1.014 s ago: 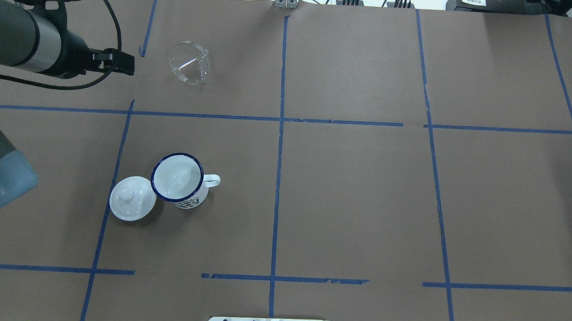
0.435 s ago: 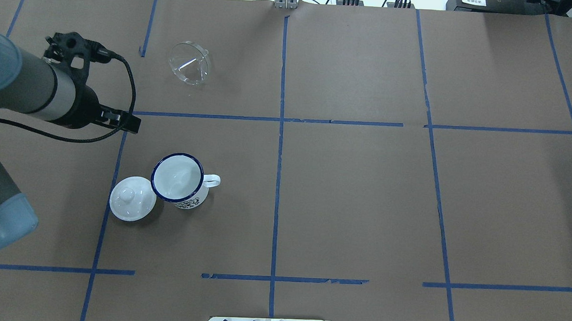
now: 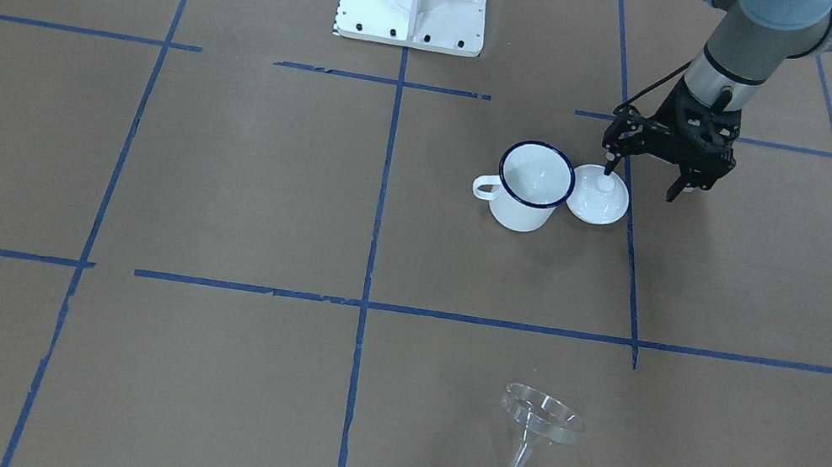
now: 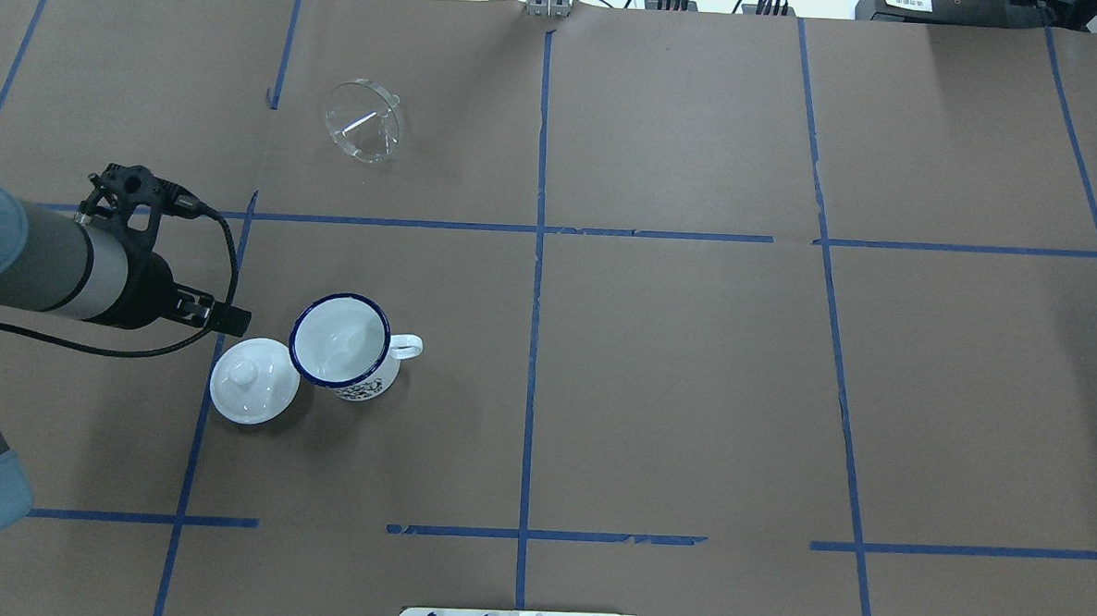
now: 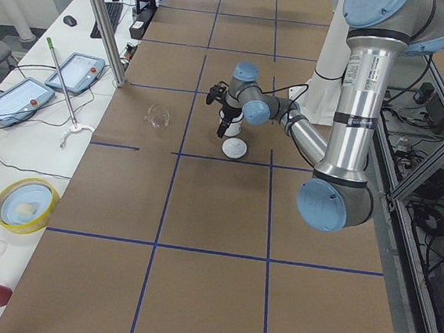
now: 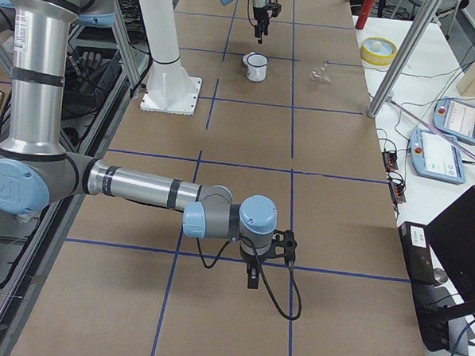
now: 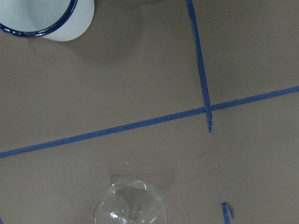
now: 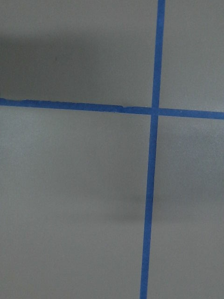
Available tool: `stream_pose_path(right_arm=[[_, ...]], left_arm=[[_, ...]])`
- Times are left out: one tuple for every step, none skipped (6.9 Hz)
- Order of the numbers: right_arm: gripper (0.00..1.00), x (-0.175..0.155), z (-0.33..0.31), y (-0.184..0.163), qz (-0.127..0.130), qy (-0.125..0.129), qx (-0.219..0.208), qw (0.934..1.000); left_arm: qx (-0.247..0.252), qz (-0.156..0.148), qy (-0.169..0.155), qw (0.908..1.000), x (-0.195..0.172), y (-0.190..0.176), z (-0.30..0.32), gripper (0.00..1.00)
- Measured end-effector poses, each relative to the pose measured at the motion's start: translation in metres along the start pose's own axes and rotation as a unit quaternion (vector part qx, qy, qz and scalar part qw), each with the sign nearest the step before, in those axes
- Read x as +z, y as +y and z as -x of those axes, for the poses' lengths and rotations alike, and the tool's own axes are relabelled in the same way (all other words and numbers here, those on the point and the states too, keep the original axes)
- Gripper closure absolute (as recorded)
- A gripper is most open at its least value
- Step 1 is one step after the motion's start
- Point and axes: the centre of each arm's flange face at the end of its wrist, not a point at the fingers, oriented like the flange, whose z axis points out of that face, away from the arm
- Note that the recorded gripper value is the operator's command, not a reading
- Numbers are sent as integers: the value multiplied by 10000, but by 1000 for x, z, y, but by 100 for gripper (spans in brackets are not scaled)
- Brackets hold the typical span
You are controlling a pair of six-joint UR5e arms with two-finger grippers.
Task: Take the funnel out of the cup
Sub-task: 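Move the left gripper down to the white lid beside the mug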
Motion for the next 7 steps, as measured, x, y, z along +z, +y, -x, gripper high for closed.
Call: stream_pose_path(right_arm=[[0, 0, 0, 0, 0, 0, 0, 10000], [0, 0, 0, 0, 0, 0, 0, 10000], [0, 0, 0, 0, 0, 0, 0, 10000], [0, 0, 0, 0, 0, 0, 0, 10000], [0, 0, 0, 0, 0, 0, 0, 10000], [0, 0, 0, 0, 0, 0, 0, 10000], [0, 0, 0, 0, 0, 0, 0, 10000]], left_arm=[[-63, 74, 62, 9999, 16, 16, 3, 14], [-125, 152, 63, 9998, 32, 26, -2, 20], [-133, 166, 22, 9998, 41, 33, -9, 28], [-126, 188, -5, 9997, 47, 36, -14, 36], [-131, 200, -15, 9997, 51, 37, -17, 37], [-136, 205, -21, 9997, 54, 36, -19, 40], [-141, 204, -25, 9997, 58, 34, -21, 42]])
